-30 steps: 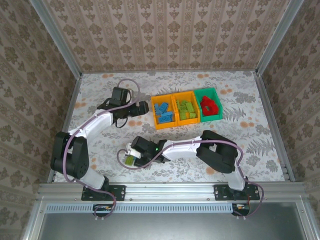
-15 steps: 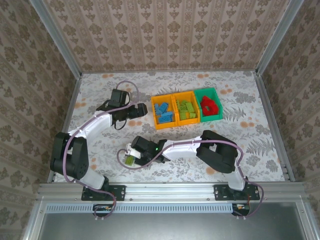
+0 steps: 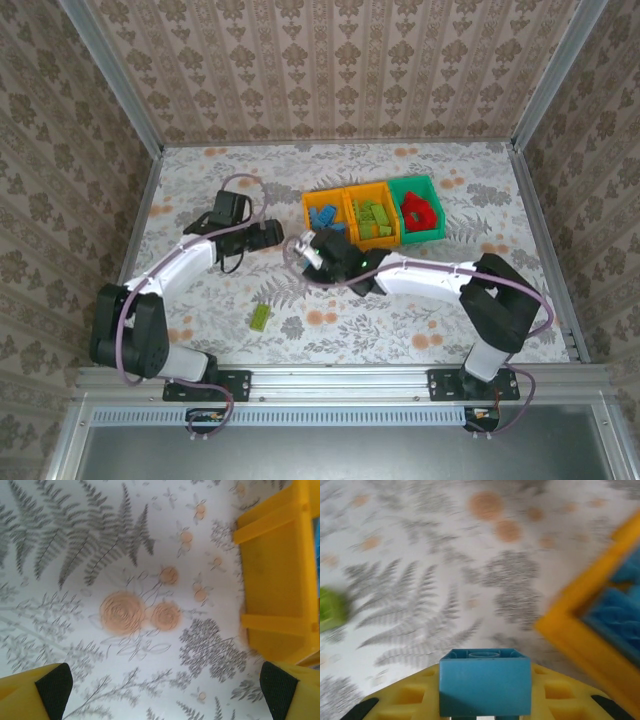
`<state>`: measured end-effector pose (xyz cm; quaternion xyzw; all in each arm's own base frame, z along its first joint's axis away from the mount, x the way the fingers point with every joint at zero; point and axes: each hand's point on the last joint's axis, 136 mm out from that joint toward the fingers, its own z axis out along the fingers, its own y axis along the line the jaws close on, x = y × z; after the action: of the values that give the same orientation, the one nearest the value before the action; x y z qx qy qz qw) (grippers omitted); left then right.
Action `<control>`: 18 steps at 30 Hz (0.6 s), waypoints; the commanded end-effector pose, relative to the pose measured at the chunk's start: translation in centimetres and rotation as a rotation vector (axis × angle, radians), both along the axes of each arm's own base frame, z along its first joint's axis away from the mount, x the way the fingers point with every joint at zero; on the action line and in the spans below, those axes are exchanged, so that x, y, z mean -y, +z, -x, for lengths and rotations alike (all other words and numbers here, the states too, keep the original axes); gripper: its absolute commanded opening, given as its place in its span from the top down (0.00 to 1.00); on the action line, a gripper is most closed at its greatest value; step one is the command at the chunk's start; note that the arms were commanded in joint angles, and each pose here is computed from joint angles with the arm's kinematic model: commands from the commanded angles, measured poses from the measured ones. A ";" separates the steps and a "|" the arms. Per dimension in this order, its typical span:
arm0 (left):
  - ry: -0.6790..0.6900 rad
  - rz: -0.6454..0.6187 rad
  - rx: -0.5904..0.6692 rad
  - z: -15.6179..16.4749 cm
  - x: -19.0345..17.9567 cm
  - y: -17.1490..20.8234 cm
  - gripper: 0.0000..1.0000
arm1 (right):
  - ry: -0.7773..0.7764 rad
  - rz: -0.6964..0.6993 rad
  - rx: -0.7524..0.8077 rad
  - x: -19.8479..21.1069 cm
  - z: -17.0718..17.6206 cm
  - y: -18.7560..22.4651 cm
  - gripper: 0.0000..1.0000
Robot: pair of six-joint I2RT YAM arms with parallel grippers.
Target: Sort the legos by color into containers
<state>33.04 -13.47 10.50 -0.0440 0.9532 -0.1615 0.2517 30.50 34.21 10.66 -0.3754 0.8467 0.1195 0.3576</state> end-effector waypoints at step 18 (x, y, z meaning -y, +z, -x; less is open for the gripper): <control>-0.015 -0.245 -0.178 12.0 -1.8 -5.0 0.00 | -0.515 -0.026 -0.305 5.2 -11.1 -1.6 0.71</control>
<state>22.27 -12.79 5.72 -0.0015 0.9820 -0.0673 0.1763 42.36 28.71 9.39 -0.1402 0.9454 0.0813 0.2828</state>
